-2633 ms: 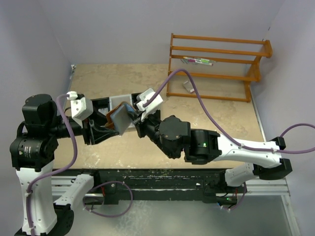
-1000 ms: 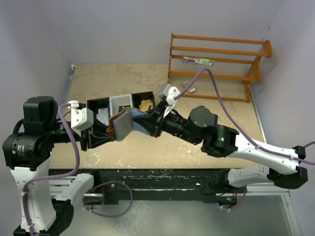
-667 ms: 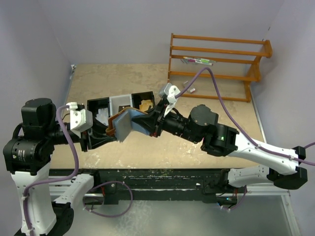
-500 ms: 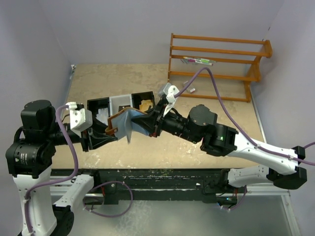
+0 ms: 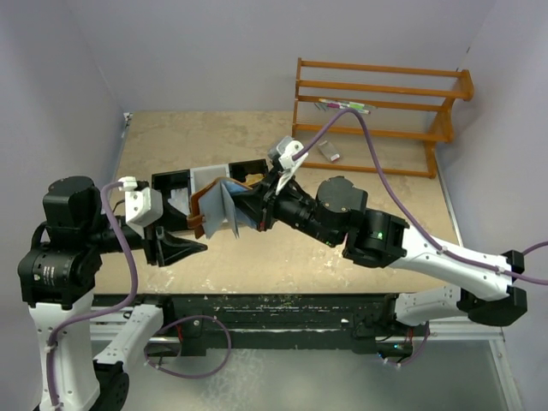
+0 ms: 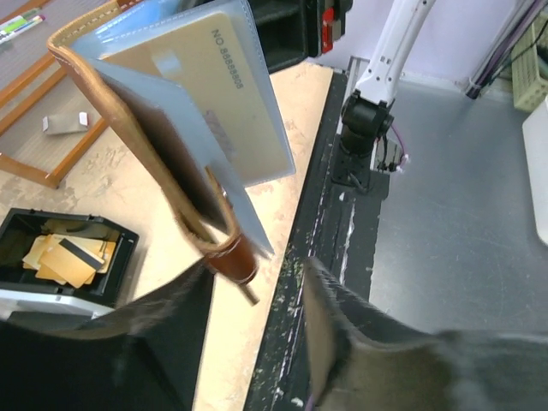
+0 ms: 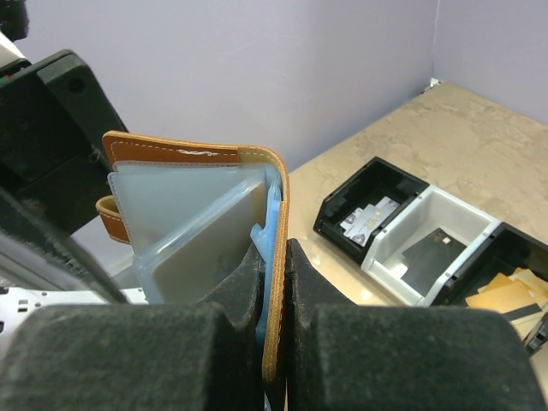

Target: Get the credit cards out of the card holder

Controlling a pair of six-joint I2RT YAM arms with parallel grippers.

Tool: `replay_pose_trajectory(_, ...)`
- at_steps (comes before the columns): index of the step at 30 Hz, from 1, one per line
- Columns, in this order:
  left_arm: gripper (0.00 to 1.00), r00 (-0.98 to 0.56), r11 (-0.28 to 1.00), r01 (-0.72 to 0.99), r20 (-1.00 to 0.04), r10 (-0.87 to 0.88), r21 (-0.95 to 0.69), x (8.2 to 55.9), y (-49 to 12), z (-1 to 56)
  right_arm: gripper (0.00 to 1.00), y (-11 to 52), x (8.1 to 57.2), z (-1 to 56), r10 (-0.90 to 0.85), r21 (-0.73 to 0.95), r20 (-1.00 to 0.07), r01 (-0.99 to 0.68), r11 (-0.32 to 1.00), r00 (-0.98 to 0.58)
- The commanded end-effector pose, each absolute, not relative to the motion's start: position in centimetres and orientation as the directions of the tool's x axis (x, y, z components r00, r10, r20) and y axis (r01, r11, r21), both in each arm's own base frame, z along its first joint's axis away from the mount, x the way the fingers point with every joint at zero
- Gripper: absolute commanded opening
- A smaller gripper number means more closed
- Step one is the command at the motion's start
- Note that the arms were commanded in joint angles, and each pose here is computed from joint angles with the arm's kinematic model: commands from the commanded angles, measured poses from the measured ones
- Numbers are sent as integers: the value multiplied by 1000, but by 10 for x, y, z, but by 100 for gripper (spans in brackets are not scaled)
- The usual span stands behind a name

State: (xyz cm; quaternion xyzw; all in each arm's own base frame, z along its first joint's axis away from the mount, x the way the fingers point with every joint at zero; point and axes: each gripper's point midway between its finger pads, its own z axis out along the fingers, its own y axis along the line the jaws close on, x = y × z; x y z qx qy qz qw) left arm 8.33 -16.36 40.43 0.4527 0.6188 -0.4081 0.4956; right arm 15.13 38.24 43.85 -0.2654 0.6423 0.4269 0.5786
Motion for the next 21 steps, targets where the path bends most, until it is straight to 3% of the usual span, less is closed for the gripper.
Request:
replay_pose_trajectory(1, 59, -71, 271, 962, -990, 124, -35, 88, -165, 411, 0, 375, 156, 468, 232, 276, -957, -805, 525, -177)
replay_pose_trajectory(9, 60, -99, 250, 965, -992, 82, -76, 94, -169, 413, 0, 380, 158, 468, 223, 270, -960, -765, 584, -169)
replay_pose_trajectory(21, 62, -98, 341, 938, -992, 74, -68, 114, -165, 409, 0, 382, 158, 471, 241, 280, -956, -757, 590, -166)
